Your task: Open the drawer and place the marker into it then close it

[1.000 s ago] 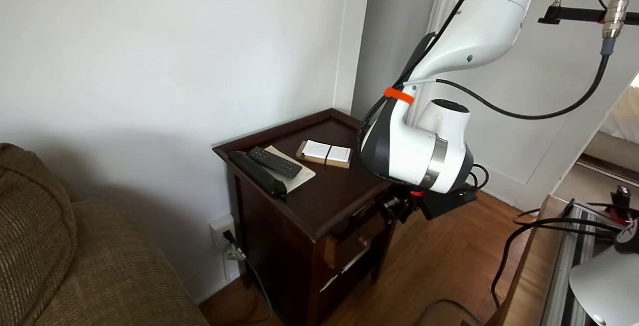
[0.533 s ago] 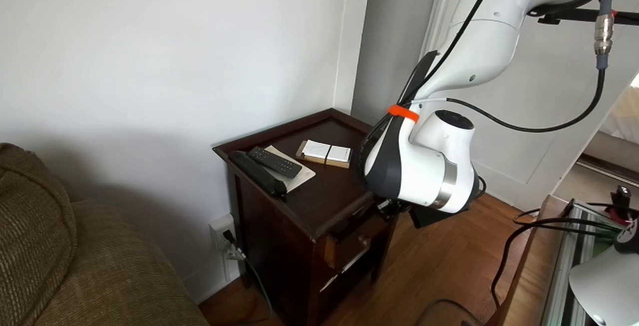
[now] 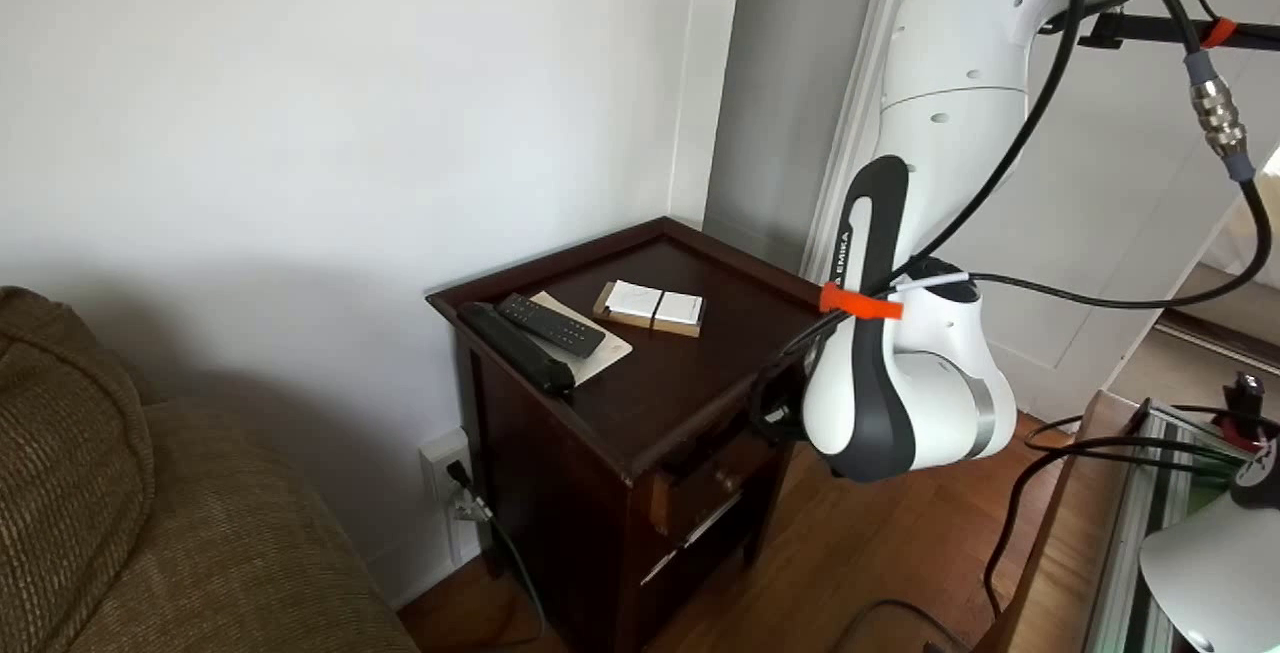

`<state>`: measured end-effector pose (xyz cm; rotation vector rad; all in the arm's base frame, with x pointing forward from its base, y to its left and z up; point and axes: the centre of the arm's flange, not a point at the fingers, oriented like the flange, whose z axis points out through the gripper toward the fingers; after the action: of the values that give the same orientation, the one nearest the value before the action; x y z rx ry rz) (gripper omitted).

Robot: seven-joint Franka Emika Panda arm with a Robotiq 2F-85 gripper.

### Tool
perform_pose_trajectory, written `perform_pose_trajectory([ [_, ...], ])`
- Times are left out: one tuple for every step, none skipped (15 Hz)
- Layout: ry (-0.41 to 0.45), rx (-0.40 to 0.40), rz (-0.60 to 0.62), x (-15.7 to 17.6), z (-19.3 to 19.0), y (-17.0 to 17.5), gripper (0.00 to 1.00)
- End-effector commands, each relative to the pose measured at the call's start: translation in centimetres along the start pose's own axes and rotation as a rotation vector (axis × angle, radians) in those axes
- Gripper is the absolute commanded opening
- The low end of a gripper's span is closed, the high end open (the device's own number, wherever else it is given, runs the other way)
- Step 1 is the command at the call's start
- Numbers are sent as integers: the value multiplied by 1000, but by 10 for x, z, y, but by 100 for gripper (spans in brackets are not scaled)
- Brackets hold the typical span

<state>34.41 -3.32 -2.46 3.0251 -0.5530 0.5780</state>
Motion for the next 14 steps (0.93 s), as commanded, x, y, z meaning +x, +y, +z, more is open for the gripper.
perform_pose_trajectory([
  [104, -3, 21, 11, 0, 1, 0],
  [125, -3, 19, 13, -4, 1, 0],
  [140, -3, 21, 16, -8, 0, 0],
  [162, -8, 20, 18, -11, 0, 0],
  [180, -12, 19, 20, -13, 1, 0],
  [185, -15, 20, 21, -13, 2, 0],
  [172, -13, 21, 20, -13, 1, 0],
  [159, -15, 25, 19, -13, 1, 24],
  [136, -10, 29, 19, -15, 0, 28],
  [107, -5, 42, 17, -17, 0, 34],
  [63, -2, 48, 15, -20, 1, 40],
  [36, -6, 50, 13, -22, 2, 48],
  [-10, -15, 54, 13, -24, 2, 55],
  [-50, -25, 56, 13, -28, 3, 63],
])
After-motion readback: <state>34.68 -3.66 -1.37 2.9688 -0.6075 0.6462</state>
